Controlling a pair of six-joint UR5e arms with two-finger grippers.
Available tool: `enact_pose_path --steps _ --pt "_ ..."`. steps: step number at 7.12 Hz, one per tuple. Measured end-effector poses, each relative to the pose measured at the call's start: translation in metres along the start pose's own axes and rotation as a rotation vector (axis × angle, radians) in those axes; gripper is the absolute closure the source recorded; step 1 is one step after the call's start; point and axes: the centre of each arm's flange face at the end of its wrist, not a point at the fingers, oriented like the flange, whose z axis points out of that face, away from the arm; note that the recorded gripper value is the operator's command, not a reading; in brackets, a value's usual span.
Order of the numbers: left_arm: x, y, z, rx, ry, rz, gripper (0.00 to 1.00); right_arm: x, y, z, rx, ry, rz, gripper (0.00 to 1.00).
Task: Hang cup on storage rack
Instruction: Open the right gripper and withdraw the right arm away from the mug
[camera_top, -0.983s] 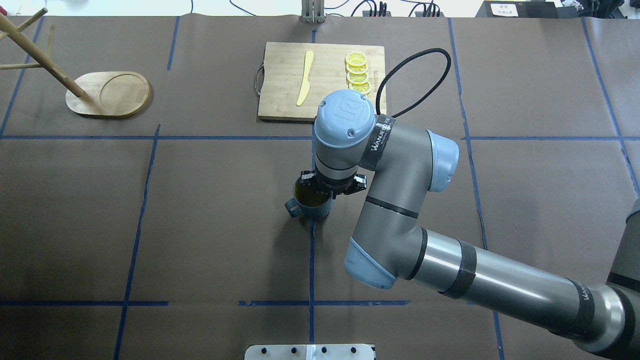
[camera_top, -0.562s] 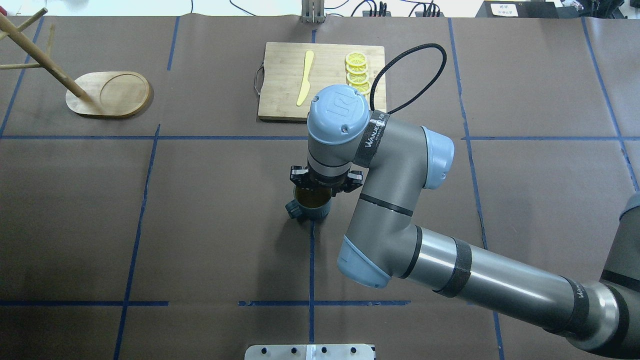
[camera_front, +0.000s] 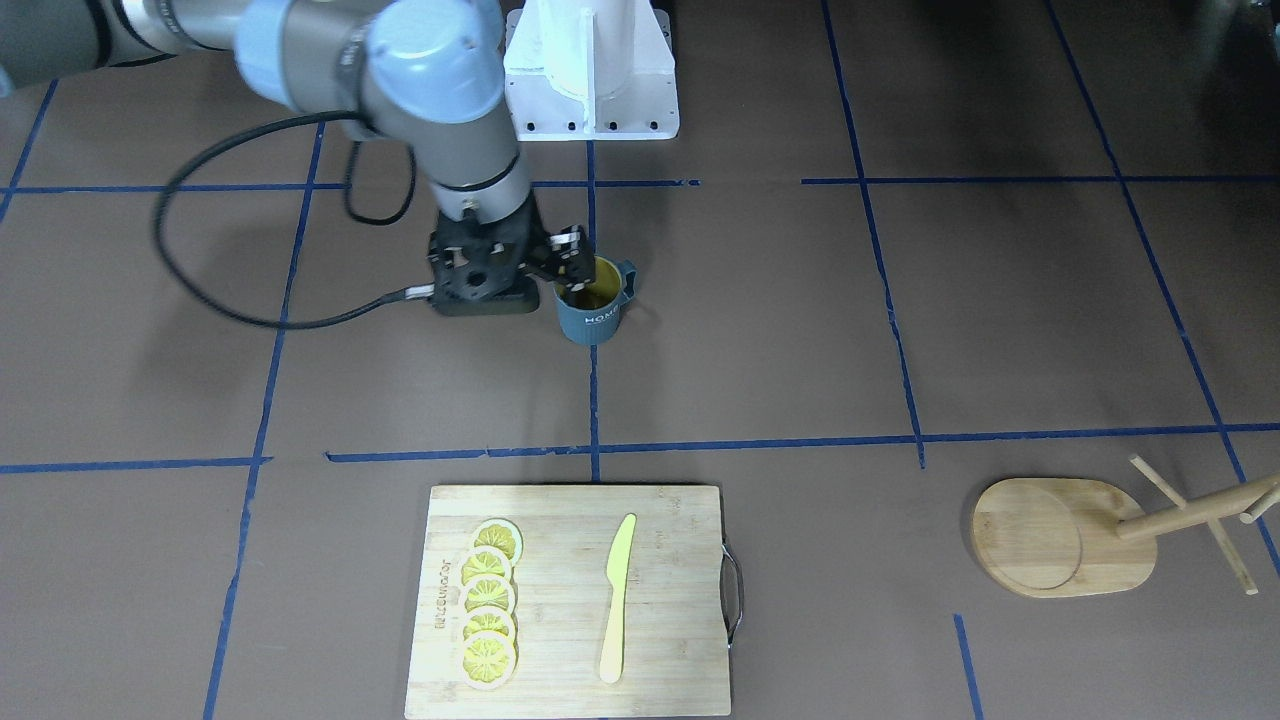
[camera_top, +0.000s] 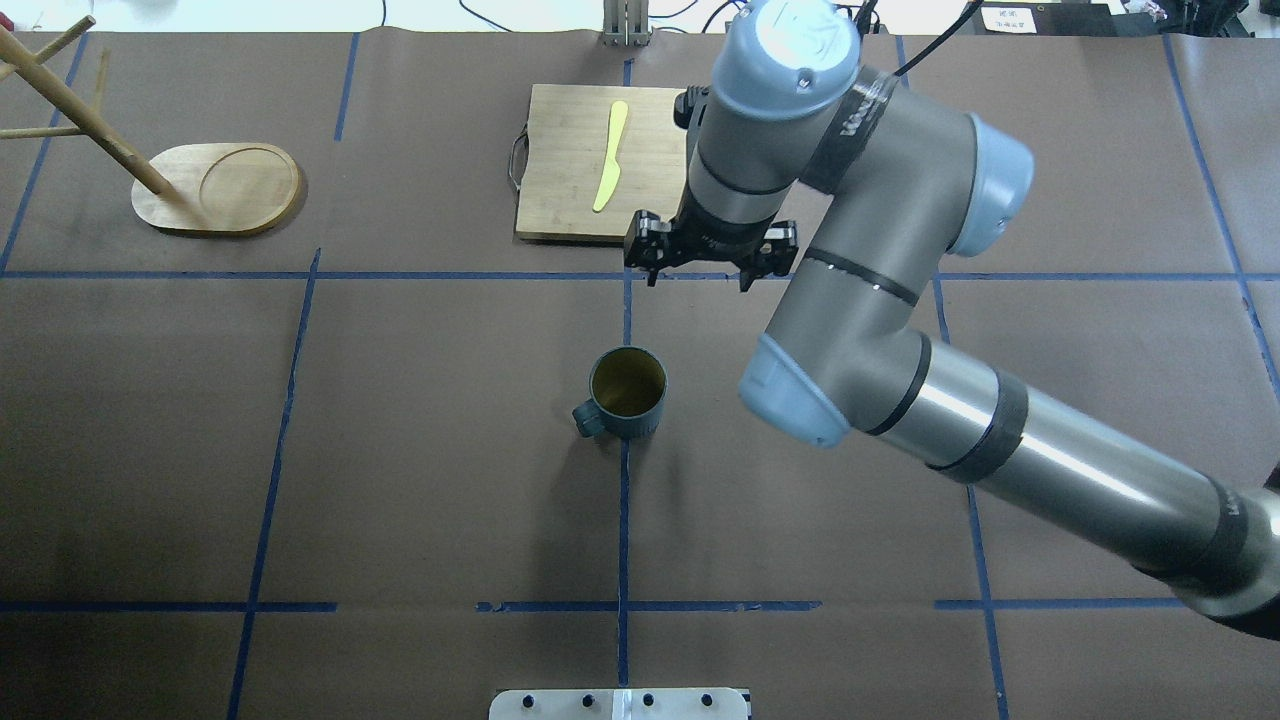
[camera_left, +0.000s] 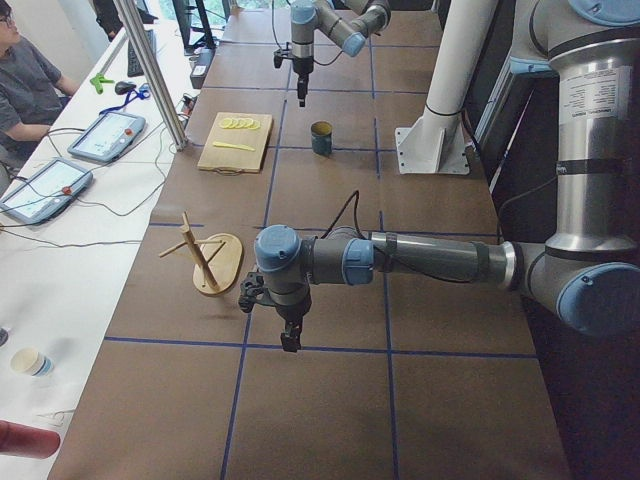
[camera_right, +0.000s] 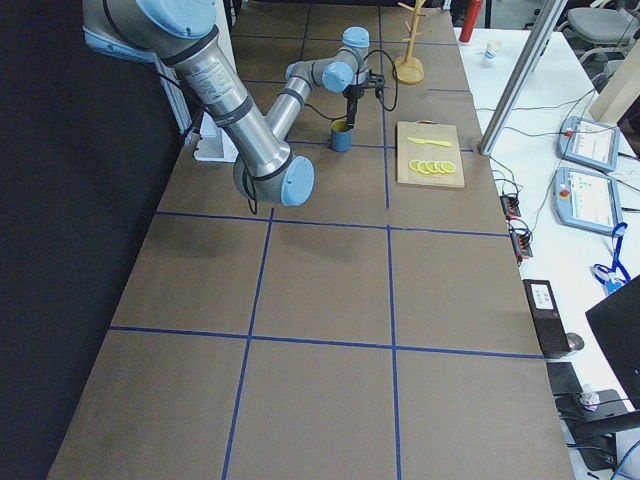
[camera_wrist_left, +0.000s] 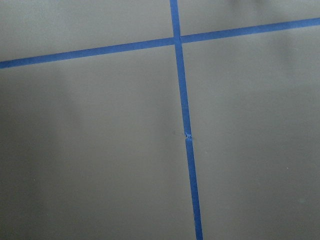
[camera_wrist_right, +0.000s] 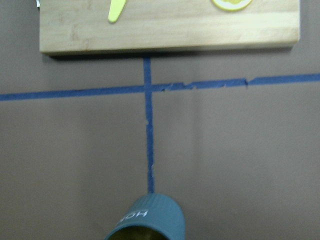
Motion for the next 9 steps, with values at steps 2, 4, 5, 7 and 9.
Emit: enact_pose_path --steps 2,4,5,7,9 --pt "0.009 -0.012 -0.010 0.036 -0.003 0.033 0.00 0.113 -0.063 -0.022 -0.012 0.033 -0.113 0.00" --pt "0.014 -0.021 -0.018 0.073 -0.009 0.069 0.00 0.254 -0.108 -0.039 -0.036 0.068 -0.240 0.00" --pt "0.016 -0.023 -0.020 0.081 -0.010 0.077 0.00 0.327 -0.117 -0.047 -0.046 0.088 -0.295 0.00" --pt "0.023 -0.030 -0.028 0.110 -0.012 0.102 0.00 0.465 -0.103 -0.059 -0.074 0.120 -0.365 0.00" --pt "0.028 -0.034 -0.034 0.147 -0.013 0.133 0.00 0.590 -0.049 -0.057 -0.121 0.131 -0.347 0.00"
